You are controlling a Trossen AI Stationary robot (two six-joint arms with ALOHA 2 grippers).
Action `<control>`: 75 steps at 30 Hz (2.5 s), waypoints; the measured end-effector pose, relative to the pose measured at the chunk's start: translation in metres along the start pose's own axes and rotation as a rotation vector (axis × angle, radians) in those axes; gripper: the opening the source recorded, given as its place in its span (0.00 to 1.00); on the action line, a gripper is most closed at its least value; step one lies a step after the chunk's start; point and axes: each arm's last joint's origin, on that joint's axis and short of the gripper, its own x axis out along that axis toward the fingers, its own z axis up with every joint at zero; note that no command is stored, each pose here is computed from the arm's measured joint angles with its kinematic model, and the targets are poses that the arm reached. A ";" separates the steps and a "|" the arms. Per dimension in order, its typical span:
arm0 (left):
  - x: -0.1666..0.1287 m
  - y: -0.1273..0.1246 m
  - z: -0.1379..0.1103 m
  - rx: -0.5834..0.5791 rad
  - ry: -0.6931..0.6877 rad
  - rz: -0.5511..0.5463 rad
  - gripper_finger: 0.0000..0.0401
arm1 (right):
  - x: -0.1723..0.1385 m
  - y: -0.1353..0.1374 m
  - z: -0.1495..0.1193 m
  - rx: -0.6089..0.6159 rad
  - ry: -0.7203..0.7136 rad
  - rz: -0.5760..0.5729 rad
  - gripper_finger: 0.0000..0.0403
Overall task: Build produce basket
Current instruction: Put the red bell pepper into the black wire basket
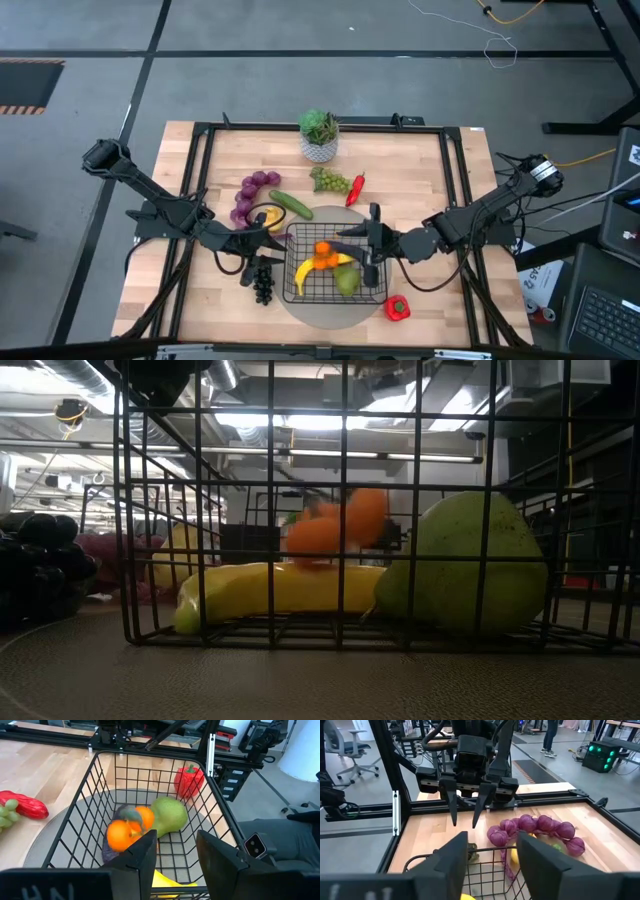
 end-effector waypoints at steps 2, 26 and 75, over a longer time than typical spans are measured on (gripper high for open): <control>0.000 0.000 0.000 0.000 0.000 0.000 0.33 | 0.000 0.000 0.000 0.001 -0.001 0.000 0.46; 0.000 0.000 0.000 0.000 0.000 0.000 0.33 | -0.062 0.011 -0.011 0.177 0.248 0.069 0.49; 0.000 0.000 0.000 -0.003 0.000 0.000 0.33 | -0.096 0.093 -0.139 0.214 0.791 -0.027 0.35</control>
